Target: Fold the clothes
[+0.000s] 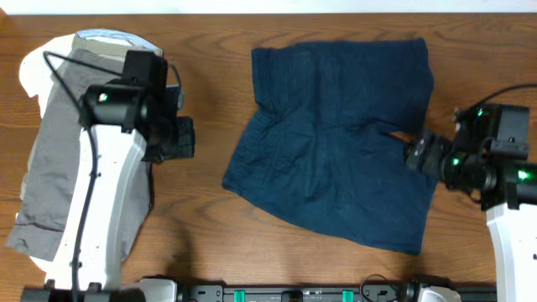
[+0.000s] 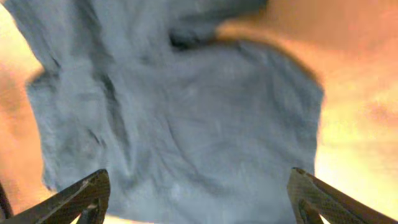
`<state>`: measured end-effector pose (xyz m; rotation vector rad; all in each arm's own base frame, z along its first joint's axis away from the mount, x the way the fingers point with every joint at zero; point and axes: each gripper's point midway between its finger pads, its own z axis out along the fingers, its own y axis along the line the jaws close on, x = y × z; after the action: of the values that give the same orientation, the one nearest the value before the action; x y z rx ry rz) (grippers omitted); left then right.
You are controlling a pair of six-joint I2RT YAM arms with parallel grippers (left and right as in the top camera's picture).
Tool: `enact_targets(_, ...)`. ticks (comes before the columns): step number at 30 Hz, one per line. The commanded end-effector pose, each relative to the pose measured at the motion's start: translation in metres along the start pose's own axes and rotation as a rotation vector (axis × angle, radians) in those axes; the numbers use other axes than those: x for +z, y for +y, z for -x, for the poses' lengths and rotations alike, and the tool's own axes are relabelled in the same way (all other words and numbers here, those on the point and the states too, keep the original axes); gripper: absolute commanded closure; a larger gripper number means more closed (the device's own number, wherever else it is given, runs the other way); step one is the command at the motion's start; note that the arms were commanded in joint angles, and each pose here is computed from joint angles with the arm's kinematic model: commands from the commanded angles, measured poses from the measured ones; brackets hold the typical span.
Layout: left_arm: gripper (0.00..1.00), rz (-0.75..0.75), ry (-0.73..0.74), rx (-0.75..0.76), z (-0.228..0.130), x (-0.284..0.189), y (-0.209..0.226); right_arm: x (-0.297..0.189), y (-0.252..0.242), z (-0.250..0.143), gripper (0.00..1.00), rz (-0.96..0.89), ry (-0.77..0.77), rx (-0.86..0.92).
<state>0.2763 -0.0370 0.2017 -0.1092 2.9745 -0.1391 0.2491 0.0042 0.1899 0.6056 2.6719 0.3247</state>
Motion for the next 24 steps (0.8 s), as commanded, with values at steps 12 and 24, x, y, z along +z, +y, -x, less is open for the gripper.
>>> enact_targets(12, 0.57, 0.040, 0.112, -0.340, -0.037, 0.086, -0.002, 0.034, -0.038, -0.085, 0.09, -0.294, 0.164, 0.285)
enact_targets(24, 0.61, -0.006, 0.008, -0.741, -0.046, 0.170, 0.000, 0.075, -0.069, -0.141, 0.25, -0.453, 0.188, 0.727)
